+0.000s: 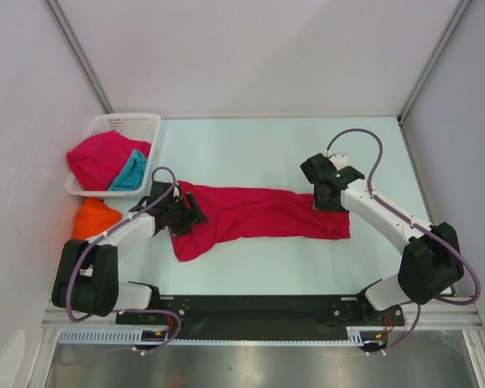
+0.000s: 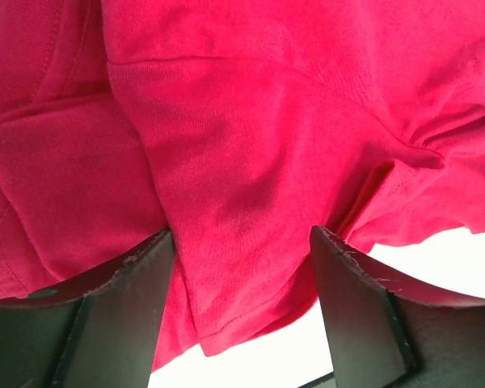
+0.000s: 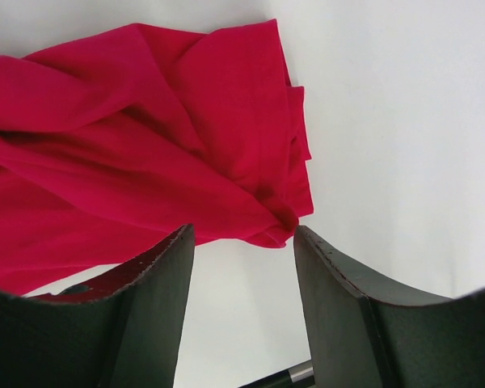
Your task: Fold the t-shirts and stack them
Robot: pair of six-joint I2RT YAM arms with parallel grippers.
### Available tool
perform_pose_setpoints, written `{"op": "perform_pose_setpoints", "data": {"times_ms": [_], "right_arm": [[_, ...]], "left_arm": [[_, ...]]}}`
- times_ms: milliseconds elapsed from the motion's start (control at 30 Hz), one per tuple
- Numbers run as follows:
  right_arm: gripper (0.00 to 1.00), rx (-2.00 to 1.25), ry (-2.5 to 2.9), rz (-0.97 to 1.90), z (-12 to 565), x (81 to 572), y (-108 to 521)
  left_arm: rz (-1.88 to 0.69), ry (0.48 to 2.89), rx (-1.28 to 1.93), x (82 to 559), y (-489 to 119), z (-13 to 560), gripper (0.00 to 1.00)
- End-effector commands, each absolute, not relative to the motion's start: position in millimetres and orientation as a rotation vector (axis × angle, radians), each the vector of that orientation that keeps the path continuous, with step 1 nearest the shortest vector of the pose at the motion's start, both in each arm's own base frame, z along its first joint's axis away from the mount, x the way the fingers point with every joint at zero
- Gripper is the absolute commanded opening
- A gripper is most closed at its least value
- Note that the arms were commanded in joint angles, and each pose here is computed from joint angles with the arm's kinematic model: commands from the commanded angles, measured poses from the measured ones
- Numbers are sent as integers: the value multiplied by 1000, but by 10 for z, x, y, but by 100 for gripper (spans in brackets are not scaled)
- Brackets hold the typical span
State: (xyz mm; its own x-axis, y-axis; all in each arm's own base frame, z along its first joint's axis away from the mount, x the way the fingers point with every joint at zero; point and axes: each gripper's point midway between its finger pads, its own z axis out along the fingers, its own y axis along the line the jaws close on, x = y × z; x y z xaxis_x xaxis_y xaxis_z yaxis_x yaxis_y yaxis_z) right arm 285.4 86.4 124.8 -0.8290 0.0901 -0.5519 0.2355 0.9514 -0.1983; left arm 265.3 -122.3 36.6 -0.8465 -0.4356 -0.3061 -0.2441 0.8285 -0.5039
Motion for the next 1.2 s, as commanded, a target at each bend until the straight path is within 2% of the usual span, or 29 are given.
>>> {"op": "perform_pose_setpoints", "data": {"times_ms": [0, 67, 100, 200, 333, 400, 833, 1167], "right_arm": [[57, 243, 2508, -361, 1339, 2902, 869], [57, 243, 2506, -364, 1348, 2901, 862], [57, 240, 2506, -363, 1344, 2898, 871], [57, 245, 2507, -363, 1343, 2897, 866], [57, 241, 2506, -365, 1348, 2896, 867], [57, 240, 2505, -364, 1346, 2899, 869], [57, 224, 2501, -368, 1338, 2918, 869], [57, 222, 2497, -369, 1344, 2917, 847]], "left_arm": [[-663, 2574, -493, 2705, -1263, 365, 65], [-672, 2581, -496, 2688, -1274, 340, 53], [-679, 2578, -495, 2694, -1283, 348, 37], [-683, 2577, -491, 2698, -1289, 352, 19], [-681, 2575, -489, 2697, -1285, 366, 4], [-679, 2577, -488, 2688, -1281, 376, 1], [-559, 2491, -482, 2791, -1079, 935, 0], [-504, 2473, -536, 2725, -793, 1014, 0]]}}
